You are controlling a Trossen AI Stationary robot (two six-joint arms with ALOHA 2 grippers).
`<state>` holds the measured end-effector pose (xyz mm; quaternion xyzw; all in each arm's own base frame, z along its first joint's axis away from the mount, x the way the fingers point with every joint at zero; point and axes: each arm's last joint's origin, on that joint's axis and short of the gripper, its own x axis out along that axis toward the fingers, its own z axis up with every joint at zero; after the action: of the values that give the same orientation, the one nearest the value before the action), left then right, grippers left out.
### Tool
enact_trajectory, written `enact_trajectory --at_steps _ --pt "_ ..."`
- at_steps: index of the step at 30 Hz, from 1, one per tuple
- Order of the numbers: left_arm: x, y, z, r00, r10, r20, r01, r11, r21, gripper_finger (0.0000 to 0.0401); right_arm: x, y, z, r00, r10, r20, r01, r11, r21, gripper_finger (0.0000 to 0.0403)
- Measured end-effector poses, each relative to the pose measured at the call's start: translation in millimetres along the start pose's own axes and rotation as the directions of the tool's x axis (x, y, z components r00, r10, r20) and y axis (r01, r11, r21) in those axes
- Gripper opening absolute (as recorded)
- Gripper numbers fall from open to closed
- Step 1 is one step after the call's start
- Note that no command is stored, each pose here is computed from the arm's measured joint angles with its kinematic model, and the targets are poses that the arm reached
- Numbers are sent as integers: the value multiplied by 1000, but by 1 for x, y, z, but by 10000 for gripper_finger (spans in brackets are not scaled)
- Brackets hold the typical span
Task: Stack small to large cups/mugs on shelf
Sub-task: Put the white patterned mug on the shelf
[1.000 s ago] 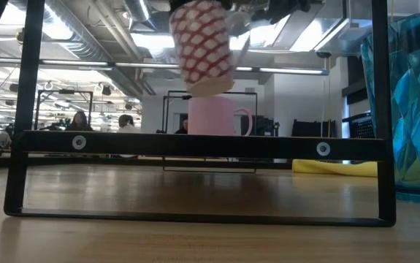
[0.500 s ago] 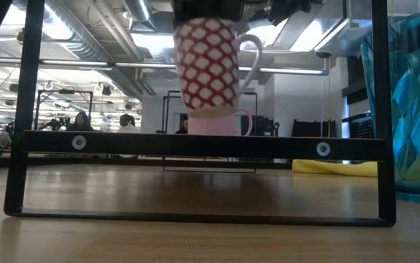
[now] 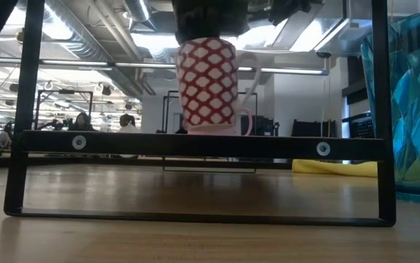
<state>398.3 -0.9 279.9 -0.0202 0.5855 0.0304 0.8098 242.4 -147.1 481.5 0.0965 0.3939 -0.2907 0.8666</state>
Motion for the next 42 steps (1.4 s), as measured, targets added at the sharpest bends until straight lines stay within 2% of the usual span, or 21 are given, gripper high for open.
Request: enact_trajectory --at_steps 14,24,32,42 --pt "3 2 2 999 4 31 -3 999 -34 18 0 0 -2 1000 -2 -24 2 1000 -7 126" --pt "11 2 3 1000 -11 4 12 999 -33 18 0 0 -3 999 -3 -34 2 1000 -9 126" --pt "14 5 2 1000 14 -12 -15 999 -37 18 0 0 -3 999 -3 -34 2 1000 -22 126" --pt "14 10 4 1000 12 6 -12 999 -38 46 0 0 -3 999 -3 -33 2 1000 -31 126"
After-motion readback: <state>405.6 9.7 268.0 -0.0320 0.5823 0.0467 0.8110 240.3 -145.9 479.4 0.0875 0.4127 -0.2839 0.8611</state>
